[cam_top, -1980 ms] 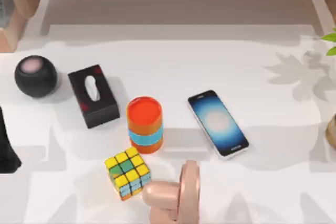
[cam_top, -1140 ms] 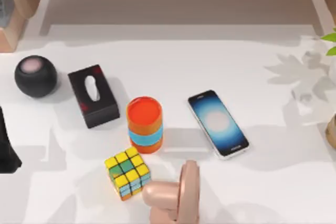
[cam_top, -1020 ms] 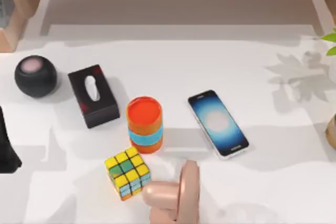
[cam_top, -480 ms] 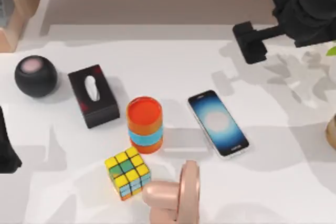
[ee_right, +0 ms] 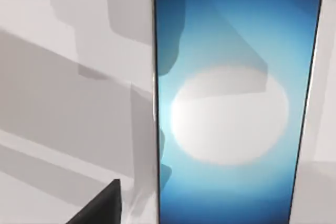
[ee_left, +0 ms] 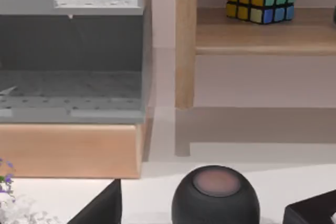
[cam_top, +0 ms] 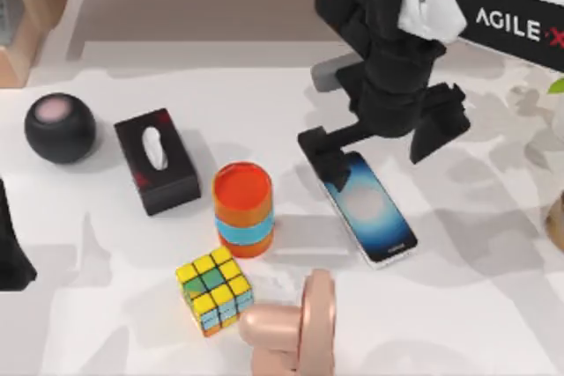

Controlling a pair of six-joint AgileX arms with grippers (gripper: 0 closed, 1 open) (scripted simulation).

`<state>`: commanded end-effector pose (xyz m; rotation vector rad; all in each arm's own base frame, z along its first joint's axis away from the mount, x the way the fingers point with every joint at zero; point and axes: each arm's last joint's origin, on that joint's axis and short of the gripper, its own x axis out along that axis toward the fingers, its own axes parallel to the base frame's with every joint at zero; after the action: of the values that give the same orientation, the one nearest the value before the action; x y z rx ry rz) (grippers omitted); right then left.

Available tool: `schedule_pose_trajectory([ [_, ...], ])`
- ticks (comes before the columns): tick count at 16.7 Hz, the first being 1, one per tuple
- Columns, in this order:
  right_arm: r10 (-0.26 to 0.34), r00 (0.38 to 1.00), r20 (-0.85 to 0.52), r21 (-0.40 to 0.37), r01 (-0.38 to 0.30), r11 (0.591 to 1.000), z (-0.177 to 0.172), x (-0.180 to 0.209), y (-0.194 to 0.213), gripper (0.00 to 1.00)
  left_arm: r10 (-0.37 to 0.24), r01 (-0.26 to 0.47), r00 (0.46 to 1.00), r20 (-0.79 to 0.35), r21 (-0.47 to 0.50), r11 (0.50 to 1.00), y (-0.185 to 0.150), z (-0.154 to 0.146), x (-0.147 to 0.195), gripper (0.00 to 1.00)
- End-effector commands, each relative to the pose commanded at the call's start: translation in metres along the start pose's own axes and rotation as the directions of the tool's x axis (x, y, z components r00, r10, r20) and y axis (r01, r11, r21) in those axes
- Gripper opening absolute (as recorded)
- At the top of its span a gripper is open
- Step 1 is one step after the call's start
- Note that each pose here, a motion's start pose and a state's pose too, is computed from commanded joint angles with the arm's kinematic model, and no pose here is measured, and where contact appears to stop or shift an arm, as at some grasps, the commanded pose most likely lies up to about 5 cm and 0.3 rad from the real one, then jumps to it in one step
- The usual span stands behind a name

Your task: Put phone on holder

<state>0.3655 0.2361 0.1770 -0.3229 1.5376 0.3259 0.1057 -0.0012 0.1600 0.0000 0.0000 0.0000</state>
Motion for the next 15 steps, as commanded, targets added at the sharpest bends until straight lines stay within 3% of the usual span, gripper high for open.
schedule_pose_trajectory([
  [8,0.0,1.0,-0.009,-0.001,0.0,1.0,0.002,0.009,0.002,1.0,0.0,0.0,1.0,0.0,0.0,1.0,0.0,0.0,0.0,1.0],
  [15,-0.001,1.0,-0.01,-0.002,0.001,1.0,0.002,0.072,0.0,1.0,0.0,0.0,1.0,0.0,0.0,1.0,0.0,0.0,0.0,1.0],
])
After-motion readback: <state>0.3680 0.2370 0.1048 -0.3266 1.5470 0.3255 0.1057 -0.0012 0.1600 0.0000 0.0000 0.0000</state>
